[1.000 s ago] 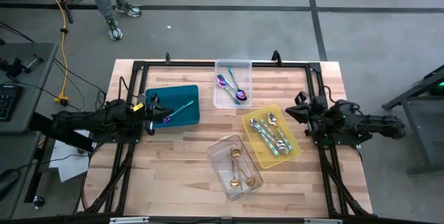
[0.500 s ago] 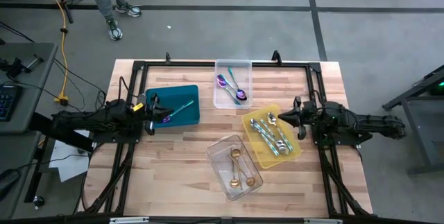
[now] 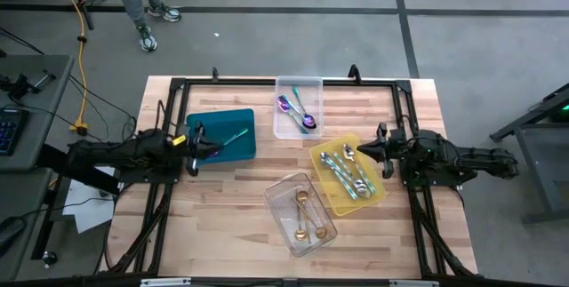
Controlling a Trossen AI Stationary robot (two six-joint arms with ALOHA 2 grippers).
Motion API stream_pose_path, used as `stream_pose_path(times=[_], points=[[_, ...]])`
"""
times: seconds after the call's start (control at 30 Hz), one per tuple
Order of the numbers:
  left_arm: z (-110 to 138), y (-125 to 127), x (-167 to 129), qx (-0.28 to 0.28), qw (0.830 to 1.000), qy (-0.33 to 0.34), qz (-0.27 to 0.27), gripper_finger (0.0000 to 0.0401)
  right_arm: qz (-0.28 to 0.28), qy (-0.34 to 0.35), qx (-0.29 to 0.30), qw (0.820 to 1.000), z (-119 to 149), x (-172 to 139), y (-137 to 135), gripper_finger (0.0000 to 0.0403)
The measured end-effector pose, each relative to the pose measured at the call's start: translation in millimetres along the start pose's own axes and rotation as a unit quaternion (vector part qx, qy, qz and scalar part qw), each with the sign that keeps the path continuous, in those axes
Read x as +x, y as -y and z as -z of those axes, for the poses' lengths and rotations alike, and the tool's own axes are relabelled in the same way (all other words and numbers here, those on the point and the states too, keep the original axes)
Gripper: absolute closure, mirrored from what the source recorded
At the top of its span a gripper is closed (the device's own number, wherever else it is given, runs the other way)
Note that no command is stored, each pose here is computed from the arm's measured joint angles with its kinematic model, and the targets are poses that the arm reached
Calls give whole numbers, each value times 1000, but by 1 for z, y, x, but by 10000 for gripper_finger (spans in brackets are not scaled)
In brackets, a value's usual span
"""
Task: Sort silverware by color (type)
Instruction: Return to Home Position
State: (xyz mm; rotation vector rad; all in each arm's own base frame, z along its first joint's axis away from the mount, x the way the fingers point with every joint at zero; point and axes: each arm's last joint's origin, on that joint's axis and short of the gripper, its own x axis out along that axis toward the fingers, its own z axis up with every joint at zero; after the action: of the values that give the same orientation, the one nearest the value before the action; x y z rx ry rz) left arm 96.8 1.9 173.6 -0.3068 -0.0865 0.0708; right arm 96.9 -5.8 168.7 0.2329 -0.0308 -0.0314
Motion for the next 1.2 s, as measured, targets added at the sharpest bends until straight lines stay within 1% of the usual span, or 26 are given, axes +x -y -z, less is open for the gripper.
stream_pose_path(times=[0.07,0.13,1.2], points=[[4,-1,0,2,1000,-21,-6,398,0,0,0,1000,0,0,0,403],[4,-1,0,2,1000,-24,-3,398,0,0,0,1000,0,0,0,403],[5,-1,0,2,1000,-26,-5,398,2,-7,0,1000,1,1,0,402]])
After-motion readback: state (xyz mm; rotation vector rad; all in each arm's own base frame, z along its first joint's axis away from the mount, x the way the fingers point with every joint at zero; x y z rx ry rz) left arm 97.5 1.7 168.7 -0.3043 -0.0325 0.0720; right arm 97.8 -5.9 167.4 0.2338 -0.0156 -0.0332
